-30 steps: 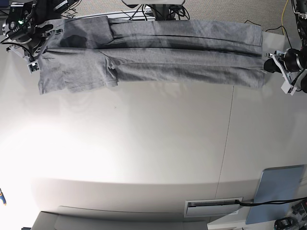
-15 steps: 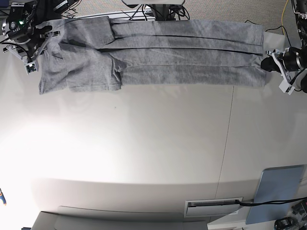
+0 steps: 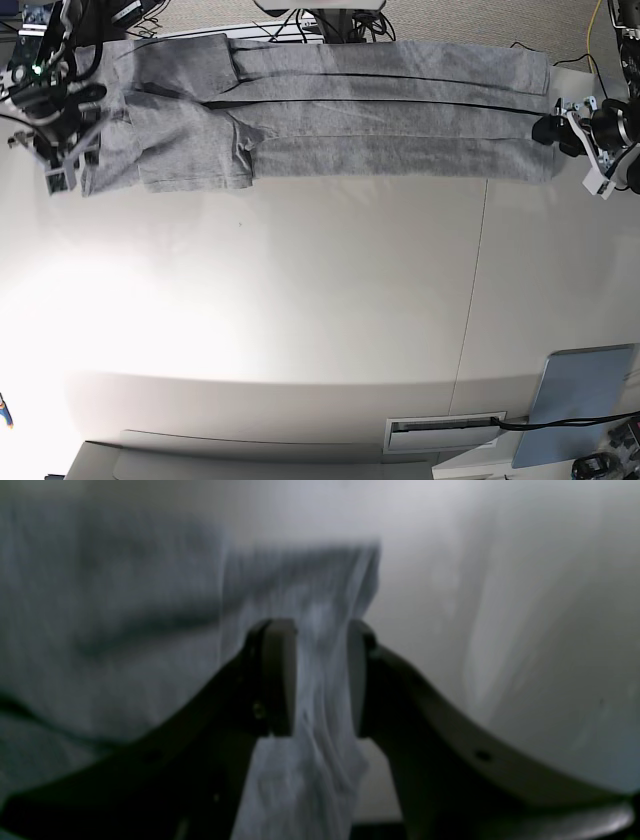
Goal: Fold the T-shirt properly
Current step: 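Release the hem and regrasp the folded edges with both grippers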
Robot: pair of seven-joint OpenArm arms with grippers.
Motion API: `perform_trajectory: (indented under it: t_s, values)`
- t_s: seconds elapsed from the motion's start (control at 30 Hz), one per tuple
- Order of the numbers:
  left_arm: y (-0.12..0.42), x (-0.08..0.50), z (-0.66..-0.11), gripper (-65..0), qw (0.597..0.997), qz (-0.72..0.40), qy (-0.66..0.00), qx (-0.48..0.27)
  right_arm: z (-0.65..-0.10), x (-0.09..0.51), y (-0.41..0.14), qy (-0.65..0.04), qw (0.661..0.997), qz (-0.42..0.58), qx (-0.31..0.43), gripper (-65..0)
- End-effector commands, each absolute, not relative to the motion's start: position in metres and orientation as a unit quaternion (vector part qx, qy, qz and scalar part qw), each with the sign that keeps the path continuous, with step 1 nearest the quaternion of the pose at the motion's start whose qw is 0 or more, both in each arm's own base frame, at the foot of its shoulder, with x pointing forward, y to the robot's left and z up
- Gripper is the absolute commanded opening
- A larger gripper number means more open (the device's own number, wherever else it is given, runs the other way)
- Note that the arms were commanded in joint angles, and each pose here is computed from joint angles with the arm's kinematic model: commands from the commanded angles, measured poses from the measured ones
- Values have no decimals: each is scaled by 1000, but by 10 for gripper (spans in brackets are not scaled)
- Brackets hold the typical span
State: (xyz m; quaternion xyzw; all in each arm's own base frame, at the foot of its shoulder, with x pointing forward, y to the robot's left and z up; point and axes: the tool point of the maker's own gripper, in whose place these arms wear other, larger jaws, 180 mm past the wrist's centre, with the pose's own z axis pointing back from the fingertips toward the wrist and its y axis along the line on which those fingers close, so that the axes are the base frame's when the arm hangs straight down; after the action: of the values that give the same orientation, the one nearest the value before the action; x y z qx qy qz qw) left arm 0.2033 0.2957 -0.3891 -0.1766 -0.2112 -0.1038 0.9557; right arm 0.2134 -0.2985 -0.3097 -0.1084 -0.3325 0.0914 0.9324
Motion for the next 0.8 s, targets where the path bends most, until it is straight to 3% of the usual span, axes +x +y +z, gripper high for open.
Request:
perform_trajectory:
  t_s: [0.0, 0.3, 0.77]
  values:
    - [301, 214, -376, -236, 951, -112, -233, -172, -301, 223, -301, -352, 924, 93, -114, -469]
    - [288, 211, -383, -236, 946, -122, -239, -185, -336, 250, -283, -329, 938, 90, -64, -469]
    - [308, 207, -405, -235, 966, -82, -217, -112, -342, 245, -284, -306, 944, 96, -73, -469]
